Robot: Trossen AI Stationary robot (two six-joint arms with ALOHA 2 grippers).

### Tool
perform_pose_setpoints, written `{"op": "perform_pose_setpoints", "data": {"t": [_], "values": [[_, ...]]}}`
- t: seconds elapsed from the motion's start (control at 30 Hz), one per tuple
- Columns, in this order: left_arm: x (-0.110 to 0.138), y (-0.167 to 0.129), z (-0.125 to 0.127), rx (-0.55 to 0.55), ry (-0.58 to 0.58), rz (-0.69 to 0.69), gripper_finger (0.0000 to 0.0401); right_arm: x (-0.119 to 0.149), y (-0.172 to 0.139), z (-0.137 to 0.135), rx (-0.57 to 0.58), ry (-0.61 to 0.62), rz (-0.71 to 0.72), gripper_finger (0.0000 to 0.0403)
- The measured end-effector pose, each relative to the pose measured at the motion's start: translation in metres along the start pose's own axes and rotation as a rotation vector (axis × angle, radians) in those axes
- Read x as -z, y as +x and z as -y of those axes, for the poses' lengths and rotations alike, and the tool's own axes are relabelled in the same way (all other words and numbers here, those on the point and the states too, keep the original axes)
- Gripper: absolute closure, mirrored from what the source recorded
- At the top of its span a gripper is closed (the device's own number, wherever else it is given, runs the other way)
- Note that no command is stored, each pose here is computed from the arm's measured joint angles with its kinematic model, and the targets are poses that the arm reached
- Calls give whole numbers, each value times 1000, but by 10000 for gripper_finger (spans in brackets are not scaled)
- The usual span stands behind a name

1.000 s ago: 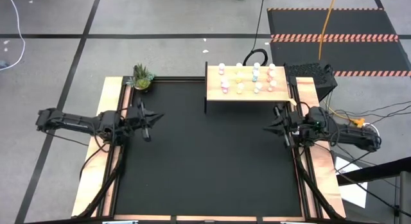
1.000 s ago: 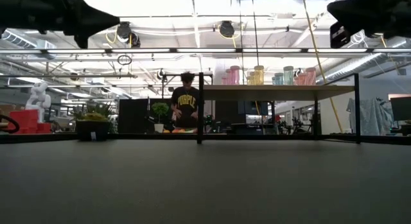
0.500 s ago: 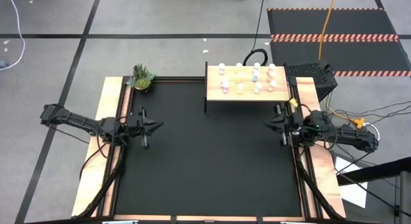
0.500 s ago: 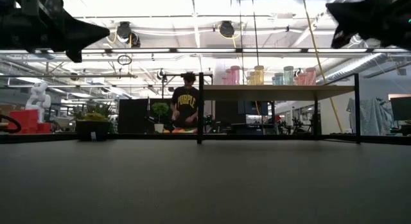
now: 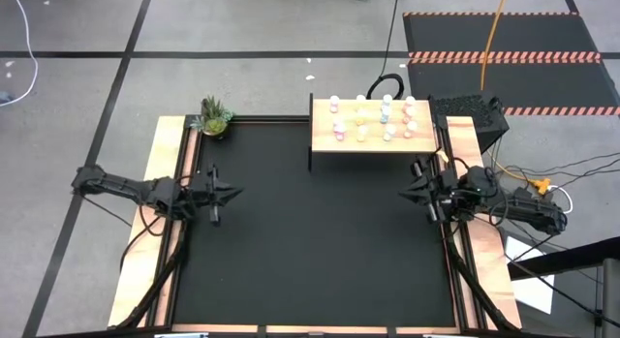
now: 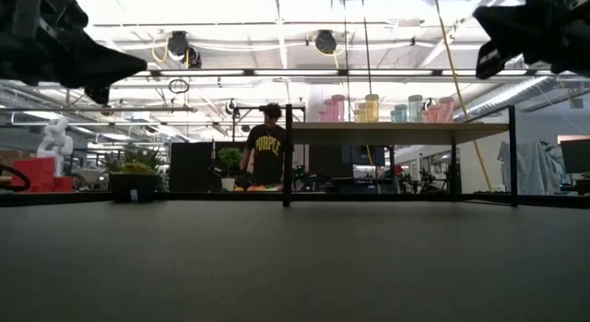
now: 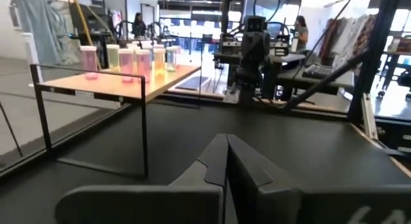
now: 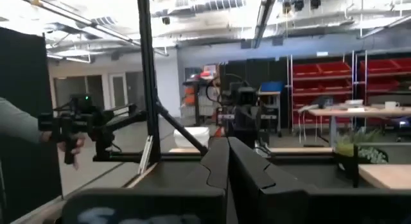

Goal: Pick and place medicine bottles onto shelf by color
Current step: Return to Home Position

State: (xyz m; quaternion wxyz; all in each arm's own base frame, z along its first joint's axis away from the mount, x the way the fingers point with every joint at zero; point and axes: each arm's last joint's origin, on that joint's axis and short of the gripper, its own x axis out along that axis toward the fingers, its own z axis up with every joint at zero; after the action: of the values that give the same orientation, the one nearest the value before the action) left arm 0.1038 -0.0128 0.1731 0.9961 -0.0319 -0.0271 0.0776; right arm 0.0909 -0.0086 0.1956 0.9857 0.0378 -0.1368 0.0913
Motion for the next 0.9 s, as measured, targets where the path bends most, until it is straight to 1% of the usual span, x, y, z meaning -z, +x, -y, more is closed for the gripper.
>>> {"op": "perform_pose_setpoints", "data": {"t": [0.07, 0.2, 0.33, 0.47, 0.57, 0.67, 0.73, 0.9], "values": [[1, -3, 0, 9, -3, -5, 392, 1, 0, 0, 3, 4, -12, 403], [3, -7, 1, 54, 2, -21, 398, 4, 0, 1, 7, -53, -35, 403], [3, -8, 3, 109, 52, -25, 387, 10, 0, 1, 14, -39, -94, 403], [5, -7, 3, 110, 71, -44, 383, 11, -1, 2, 14, -37, -103, 403], [6, -6, 4, 116, 127, -60, 392, 16, -1, 2, 24, -55, -155, 403], [8, -5, 4, 117, 145, -75, 398, 22, -2, 5, 96, -42, -212, 403], [9, -4, 4, 117, 148, -84, 392, 23, -3, 6, 130, -36, -222, 403], [9, -4, 5, 117, 152, -92, 370, 22, -3, 6, 132, -48, -216, 403]]}}
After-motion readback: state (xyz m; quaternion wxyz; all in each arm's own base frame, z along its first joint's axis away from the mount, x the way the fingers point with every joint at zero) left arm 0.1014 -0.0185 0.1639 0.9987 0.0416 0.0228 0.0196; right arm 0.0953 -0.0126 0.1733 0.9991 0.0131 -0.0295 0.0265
